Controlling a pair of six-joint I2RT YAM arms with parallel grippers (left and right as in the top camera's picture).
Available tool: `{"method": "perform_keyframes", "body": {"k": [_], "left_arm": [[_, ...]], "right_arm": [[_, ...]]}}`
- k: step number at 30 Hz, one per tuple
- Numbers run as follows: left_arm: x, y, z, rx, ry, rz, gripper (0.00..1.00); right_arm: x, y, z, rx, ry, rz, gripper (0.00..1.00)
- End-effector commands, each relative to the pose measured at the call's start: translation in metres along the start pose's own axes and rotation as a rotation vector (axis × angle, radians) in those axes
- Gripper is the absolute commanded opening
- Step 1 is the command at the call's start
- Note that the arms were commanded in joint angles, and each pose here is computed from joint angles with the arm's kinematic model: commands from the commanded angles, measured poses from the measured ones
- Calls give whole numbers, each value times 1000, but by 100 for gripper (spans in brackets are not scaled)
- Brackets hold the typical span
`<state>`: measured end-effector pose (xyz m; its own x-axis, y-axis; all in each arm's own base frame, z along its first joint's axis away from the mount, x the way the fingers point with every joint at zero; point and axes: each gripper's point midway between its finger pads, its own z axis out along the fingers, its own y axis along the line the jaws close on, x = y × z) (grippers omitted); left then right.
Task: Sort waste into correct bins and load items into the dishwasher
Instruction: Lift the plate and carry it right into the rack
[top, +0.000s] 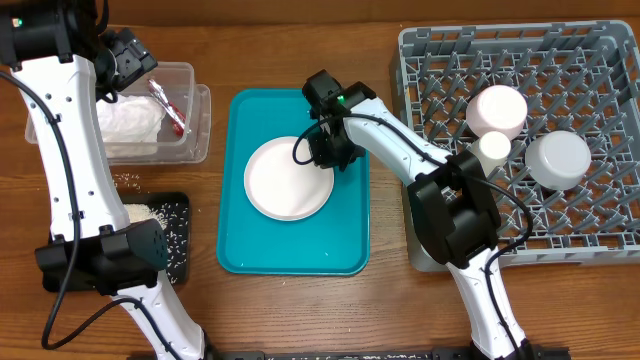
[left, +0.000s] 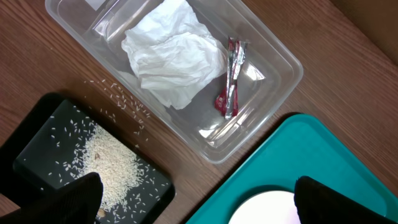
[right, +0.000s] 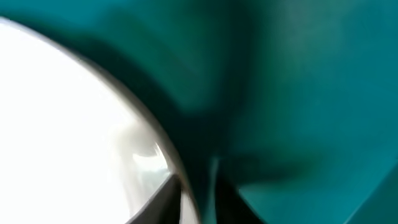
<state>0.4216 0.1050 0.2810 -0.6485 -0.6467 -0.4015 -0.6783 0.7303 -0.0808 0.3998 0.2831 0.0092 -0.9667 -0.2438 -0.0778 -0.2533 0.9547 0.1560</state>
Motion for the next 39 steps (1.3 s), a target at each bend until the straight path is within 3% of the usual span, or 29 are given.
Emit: {"method": "perform_keyframes", "body": {"k": [1,10,16,22,30,39], "left_arm": [[-1,-3,-5,13,-13,-3,100],[-1,-3,-5,13,-13,-3,100],[-1,-3,-5,13,-14,-3,100],[-1,-3,-5,13,-13,-3,100],[-1,-3,-5,13,-13,-3,100],[-1,-3,-5,13,-13,-3,100]], "right_arm": [[3,-2,3,4,15,35,6],[-39,-33,-66,102,-116,86,4],[-77,-100,-170,287,-350,245,4],[-76,-186,-250,489,-508,474,4],[-50,-265,-276,668,-517,675,4],[-51,-285,-286,753,-557,703,4]]}}
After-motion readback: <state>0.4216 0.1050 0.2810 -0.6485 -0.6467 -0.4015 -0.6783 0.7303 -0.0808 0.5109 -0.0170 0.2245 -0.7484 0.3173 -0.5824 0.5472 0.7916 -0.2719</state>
